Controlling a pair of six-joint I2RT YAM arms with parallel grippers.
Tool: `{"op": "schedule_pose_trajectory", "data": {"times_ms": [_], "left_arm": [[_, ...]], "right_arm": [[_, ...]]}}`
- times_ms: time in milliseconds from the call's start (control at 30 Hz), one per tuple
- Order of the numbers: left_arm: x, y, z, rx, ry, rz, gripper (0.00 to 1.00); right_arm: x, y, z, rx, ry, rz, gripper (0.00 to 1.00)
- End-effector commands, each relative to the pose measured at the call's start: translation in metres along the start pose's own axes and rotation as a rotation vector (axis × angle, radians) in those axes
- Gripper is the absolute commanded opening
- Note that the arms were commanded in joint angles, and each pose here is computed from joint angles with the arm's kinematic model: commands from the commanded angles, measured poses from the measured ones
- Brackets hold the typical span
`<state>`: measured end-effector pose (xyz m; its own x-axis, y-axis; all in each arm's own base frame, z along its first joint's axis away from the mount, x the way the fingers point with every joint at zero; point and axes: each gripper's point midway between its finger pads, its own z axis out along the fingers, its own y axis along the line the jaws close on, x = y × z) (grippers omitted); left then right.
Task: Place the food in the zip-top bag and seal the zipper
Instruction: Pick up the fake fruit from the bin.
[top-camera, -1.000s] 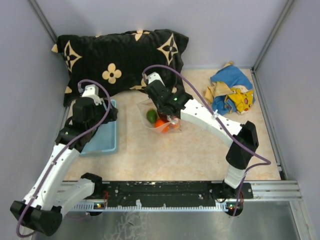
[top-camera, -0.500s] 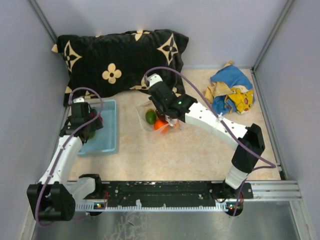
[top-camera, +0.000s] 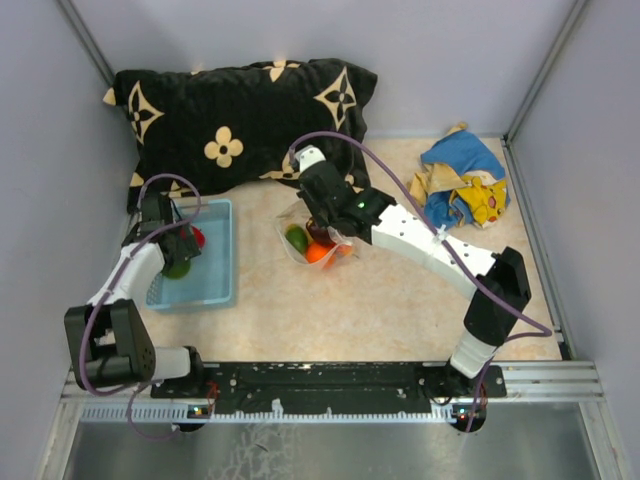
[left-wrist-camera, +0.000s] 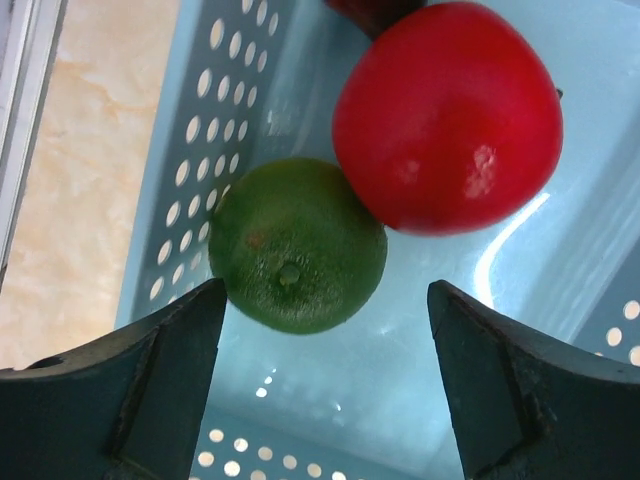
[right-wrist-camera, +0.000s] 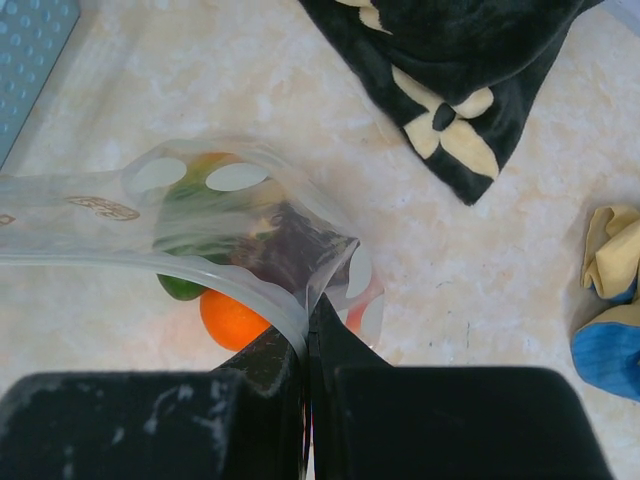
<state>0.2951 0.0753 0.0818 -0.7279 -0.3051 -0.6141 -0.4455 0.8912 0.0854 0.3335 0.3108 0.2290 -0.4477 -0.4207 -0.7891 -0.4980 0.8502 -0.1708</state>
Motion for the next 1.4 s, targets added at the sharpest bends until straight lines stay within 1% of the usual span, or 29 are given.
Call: {"op": "schedule_pose_trajectory", "data": {"times_ms": [0,133,200,300,467,867,1133,1300,1367], "left_arm": [[-0.015,-0.006,0.010,0.041,0.019,0.013,0.88],[-0.005,-0.013,0.022,0.072,0.111,0.027,0.89],[-0.001,-0.016,0.025,0.091,0.134,0.029,0.89],[0.000,-0.025,0.024,0.143,0.140,0.034,0.90],[-0.001,-0.026,0.022,0.152,0.122,0.036,0.91],[0.020,-0.029,0.027,0.171,0.202,0.054,0.91],[0.029,-0.036,0.031,0.204,0.251,0.067,0.80],[0.024,-0.036,0.025,0.213,0.227,0.064,0.69],[0.019,-0.037,0.020,0.224,0.205,0.058,0.67]], "right_arm": [[-0.025,-0.003,-0.014,-0.018,-0.093,0.030,0.00],[-0.024,-0.001,-0.012,-0.027,-0.086,0.030,0.00],[-0.023,-0.001,-0.010,-0.027,-0.083,0.029,0.00],[-0.022,0.000,-0.008,-0.029,-0.079,0.028,0.00],[-0.022,0.002,-0.007,-0.039,-0.076,0.029,0.00],[-0.022,0.003,-0.006,-0.042,-0.076,0.031,0.00],[-0.022,0.002,-0.007,-0.041,-0.078,0.032,0.00],[-0.021,0.002,-0.006,-0.041,-0.075,0.031,0.00],[-0.021,0.003,-0.006,-0.043,-0.075,0.032,0.00]]}}
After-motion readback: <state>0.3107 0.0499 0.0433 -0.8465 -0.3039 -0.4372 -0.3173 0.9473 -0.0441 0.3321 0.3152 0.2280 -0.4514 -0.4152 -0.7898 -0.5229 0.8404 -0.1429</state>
